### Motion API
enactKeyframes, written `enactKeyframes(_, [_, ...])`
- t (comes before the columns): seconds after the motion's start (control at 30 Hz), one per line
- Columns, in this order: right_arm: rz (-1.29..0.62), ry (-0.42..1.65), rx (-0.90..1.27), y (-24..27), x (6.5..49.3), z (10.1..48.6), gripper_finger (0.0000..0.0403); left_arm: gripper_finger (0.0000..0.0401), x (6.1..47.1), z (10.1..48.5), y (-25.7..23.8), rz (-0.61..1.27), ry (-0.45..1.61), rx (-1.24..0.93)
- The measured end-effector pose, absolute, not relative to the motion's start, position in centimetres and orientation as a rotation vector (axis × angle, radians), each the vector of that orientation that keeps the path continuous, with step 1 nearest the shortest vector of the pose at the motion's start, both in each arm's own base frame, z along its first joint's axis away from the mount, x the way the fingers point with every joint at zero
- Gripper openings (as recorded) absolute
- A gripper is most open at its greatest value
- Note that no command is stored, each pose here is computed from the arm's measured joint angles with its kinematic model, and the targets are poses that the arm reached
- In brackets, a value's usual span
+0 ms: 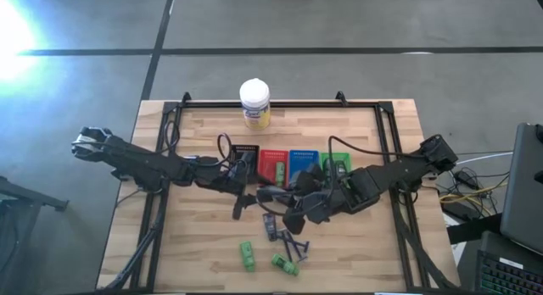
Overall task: Pick & Place Travel size toiletries
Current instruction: Put the gray deodorant into the green basket
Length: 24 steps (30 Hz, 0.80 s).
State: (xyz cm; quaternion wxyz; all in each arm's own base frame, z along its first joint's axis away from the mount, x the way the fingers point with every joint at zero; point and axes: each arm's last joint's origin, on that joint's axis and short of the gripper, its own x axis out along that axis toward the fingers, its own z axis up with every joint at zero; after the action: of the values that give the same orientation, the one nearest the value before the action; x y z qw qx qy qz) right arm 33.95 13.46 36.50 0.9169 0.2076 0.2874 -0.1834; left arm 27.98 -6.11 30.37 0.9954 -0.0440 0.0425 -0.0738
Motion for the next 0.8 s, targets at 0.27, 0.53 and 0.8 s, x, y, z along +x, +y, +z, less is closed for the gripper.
enactKeyframes(0.27, [-0.373,0.595,0.433,13.5,34.0,36.5,0.0105,0.0227,28.0,30.4,-6.1,-0.142,0.085,-0.092])
enactKeyframes(0.53, [-0.382,0.608,0.431,13.4,33.9,36.3,0.0105,0.0235,28.0,30.3,-6.1,-0.135,0.086,-0.091])
enactKeyframes(0.8, [-0.483,0.739,0.424,12.9,32.7,35.0,0.0105,0.0243,27.9,29.9,-6.0,-0.118,0.132,-0.082])
